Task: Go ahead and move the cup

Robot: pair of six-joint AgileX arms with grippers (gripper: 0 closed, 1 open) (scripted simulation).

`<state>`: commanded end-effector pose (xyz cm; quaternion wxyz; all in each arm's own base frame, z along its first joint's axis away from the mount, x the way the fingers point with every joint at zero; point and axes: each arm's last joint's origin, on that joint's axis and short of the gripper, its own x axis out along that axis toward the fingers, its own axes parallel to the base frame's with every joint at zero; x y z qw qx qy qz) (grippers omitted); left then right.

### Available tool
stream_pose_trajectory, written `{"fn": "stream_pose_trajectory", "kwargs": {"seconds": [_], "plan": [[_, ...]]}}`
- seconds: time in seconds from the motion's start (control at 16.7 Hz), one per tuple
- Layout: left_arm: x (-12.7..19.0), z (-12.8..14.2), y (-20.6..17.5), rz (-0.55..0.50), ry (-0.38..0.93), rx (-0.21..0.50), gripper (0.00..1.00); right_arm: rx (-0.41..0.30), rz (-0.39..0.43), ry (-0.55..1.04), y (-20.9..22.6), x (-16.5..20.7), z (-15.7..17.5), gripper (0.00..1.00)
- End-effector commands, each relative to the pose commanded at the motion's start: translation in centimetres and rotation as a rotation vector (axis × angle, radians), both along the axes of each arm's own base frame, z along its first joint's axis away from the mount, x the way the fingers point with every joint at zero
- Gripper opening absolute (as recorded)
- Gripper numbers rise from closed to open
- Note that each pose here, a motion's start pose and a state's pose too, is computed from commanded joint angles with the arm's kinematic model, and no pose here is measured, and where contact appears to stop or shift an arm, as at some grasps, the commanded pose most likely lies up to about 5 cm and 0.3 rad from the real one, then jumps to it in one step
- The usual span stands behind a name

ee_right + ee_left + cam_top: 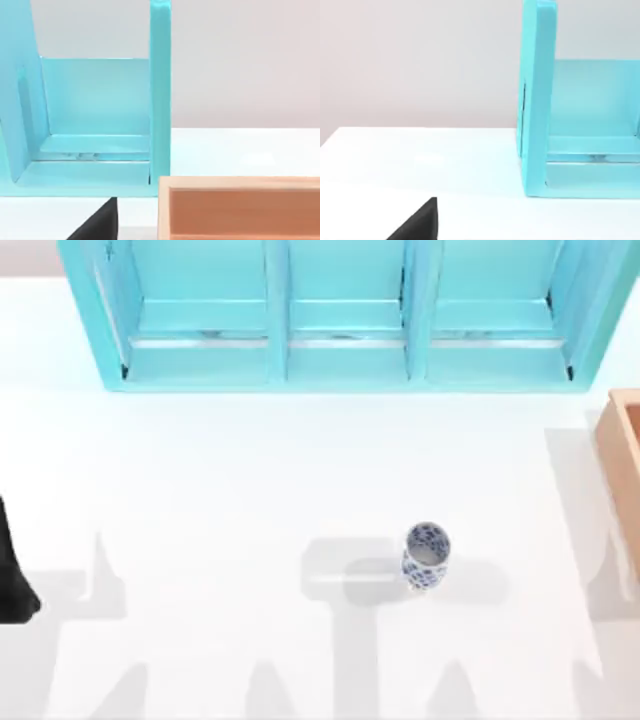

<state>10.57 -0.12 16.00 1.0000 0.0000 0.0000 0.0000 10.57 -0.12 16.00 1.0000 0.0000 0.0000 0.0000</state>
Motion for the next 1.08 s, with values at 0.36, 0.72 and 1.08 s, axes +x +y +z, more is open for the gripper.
{"fn": "stream_pose_trajectory", "kwargs": {"seconds": [0.36, 0.72, 1.08], "plan": [[0.1, 1.8, -0.1, 0.004, 0.070, -0.060, 1.00, 0.000, 0.000, 0.000, 0.0, 0.0, 0.0, 1.00], [3.4, 9.3, -1.0, 0.039, 0.386, -0.254, 1.00, 0.000, 0.000, 0.000, 0.0, 0.0, 0.0, 1.00], [14.6, 13.3, -5.9, 0.137, 0.900, -0.340, 1.00, 0.000, 0.000, 0.000, 0.0, 0.0, 0.0, 1.00]]}}
